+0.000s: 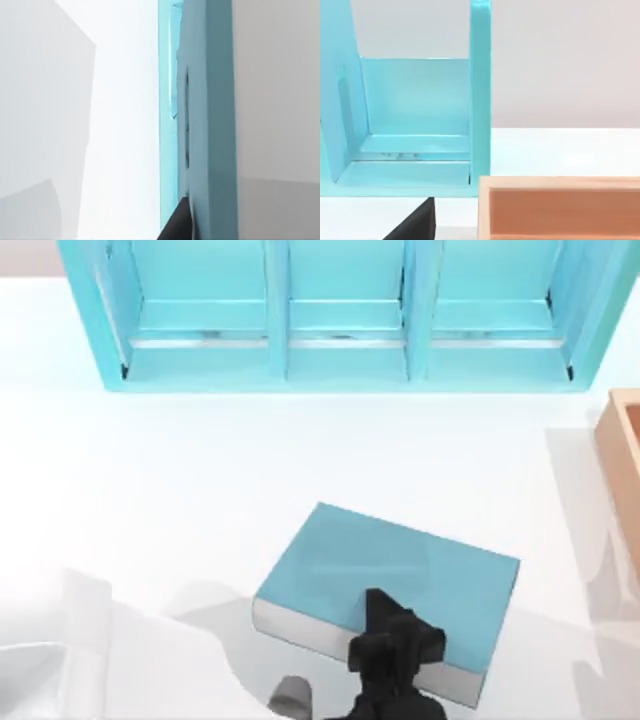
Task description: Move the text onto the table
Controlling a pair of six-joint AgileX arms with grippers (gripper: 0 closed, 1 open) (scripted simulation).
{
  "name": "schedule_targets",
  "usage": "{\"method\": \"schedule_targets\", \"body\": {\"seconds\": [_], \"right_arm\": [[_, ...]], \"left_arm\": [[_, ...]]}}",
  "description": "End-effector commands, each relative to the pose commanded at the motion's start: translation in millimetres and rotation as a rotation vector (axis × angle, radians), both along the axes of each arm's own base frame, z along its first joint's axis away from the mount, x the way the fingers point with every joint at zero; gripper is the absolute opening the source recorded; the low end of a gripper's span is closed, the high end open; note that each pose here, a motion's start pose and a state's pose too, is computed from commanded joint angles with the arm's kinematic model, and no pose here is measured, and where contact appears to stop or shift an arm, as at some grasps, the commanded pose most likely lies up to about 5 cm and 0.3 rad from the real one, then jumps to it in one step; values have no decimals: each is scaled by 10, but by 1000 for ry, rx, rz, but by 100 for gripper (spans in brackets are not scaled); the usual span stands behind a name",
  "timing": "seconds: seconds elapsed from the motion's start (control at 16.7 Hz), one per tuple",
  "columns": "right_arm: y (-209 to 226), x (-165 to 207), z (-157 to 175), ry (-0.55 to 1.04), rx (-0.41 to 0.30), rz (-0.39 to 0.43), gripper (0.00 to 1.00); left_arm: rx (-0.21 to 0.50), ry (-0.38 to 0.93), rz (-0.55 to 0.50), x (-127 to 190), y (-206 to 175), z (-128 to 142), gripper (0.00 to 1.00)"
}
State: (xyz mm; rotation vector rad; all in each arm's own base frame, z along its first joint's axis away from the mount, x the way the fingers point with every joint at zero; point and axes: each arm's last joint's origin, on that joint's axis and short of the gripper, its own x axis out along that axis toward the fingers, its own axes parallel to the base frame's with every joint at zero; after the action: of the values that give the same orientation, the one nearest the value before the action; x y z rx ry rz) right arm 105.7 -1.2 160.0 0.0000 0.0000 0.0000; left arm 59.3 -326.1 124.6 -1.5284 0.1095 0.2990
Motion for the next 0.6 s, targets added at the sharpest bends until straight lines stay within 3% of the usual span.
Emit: {"method": "schedule_targets", "body": {"seconds": [0.24,0.48,0.6], "right_arm": [[0,0,0,0,0,0,100],[0,0,0,0,0,0,100],[0,0,0,0,0,0,100]], "left_arm": [[-7,3,0,-1,-3,-185,0],[-6,3,0,-2,-1,-209,0],[-6,3,0,-2,-1,-209,15]]}}
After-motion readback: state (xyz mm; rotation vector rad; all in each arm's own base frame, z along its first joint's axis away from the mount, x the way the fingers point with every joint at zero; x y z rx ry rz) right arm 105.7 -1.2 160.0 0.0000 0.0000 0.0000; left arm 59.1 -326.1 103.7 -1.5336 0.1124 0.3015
